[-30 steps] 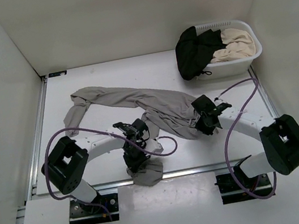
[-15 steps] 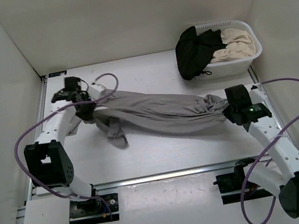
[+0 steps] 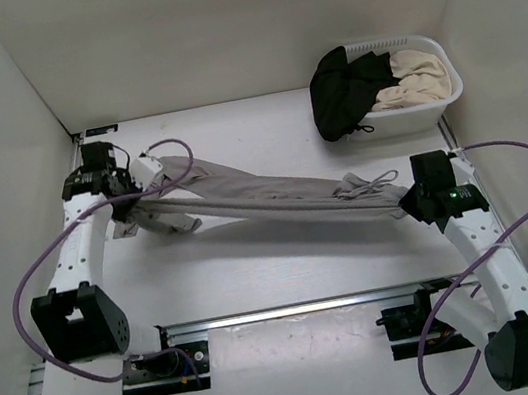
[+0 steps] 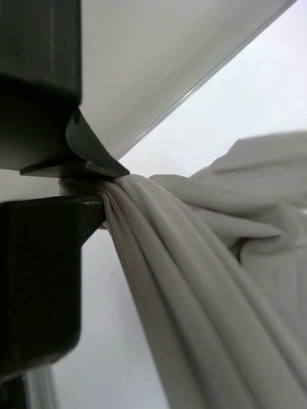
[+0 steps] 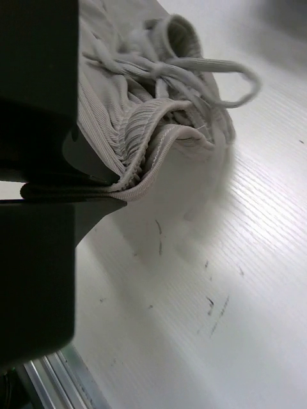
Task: Fold and stack the trousers
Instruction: Flatten the trousers out
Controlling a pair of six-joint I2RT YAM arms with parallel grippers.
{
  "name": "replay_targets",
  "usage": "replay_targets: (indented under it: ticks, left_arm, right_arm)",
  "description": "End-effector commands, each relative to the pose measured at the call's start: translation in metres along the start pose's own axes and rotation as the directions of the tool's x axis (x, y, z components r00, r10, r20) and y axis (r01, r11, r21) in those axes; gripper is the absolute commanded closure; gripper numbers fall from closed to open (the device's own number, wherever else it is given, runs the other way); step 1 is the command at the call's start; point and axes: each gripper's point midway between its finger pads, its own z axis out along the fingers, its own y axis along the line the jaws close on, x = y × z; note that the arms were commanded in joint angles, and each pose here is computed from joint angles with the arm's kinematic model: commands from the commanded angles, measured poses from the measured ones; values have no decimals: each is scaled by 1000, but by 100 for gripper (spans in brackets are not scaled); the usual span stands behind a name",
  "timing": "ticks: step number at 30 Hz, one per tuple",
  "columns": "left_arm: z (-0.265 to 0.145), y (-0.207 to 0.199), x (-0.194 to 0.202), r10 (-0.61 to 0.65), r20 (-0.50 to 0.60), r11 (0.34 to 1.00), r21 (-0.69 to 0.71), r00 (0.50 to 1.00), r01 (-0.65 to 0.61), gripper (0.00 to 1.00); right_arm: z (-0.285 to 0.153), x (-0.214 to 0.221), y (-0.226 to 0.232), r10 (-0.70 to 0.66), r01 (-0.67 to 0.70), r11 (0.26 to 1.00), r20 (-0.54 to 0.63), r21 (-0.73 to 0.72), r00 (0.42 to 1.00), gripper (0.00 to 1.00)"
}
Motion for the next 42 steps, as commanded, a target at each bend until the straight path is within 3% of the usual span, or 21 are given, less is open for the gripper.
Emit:
replay_targets:
  ticks: [1,4,5,6,7,12,15,22,28,29,30,31,32,33,36,39,42]
  left_arm:
    - [-4,-23,37,61,-90,998,21,994,-60,80]
    - [-4,-38,34,59,-36,996,63,998,-57,47]
    - [-2,-49,24,25,23,994,110,999,-28,24]
    - [-4,-49,17,11,50,993,117,999,-17,8]
    - [-3,-48,14,-2,56,992,123,998,-5,0]
    - [26,-57,65,-158,-119,963,203,980,180,0]
    - [49,-83,72,-151,-133,945,271,979,183,0]
    - [98,-60,17,-253,-72,932,250,965,263,0]
    - [138,-104,17,-240,-172,856,427,955,292,0]
    - [136,-117,25,-229,-192,837,461,954,294,6]
    - [133,-121,24,-225,-178,833,475,958,284,22]
    - [130,-125,24,-230,-170,827,485,958,285,40]
    - [123,-126,29,-237,-185,820,488,954,299,77]
    - [115,-120,29,-250,-176,825,476,952,305,86]
    - [89,-62,35,-353,-144,853,357,925,381,86]
    - [29,16,41,-405,-66,899,153,912,411,86]
    - [-33,59,41,-311,-29,950,-43,950,309,86]
  right_arm:
    - [4,9,7,-11,8,999,-49,-45,999,100]
    - [4,8,9,4,-6,999,-44,-51,999,100]
    - [6,4,6,13,-14,999,-29,-35,999,100]
    - [6,4,2,19,-20,1000,-32,-23,999,100]
    - [4,-4,3,11,-12,1000,-11,-24,1000,100]
    - [-2,-30,-11,29,-30,999,33,35,999,100]
    - [-5,-41,-12,40,-41,999,56,19,998,100]
    - [2,-38,-33,13,-15,997,24,77,1000,100]
    - [5,-34,-39,15,-16,996,15,91,1000,100]
    - [5,-34,-39,15,-16,996,15,91,1000,100]
    - [2,-35,-38,17,-19,996,25,83,1000,100]
    - [1,-36,-37,18,-21,997,33,77,999,100]
    - [-1,-40,-37,20,-24,997,47,79,999,100]
    - [-3,-42,-36,20,-24,997,48,79,999,100]
    - [-11,-53,-33,3,-8,997,74,72,997,100]
    - [-22,-65,-21,5,-8,1000,103,24,995,100]
    - [-30,-69,-12,2,0,1000,110,-24,994,100]
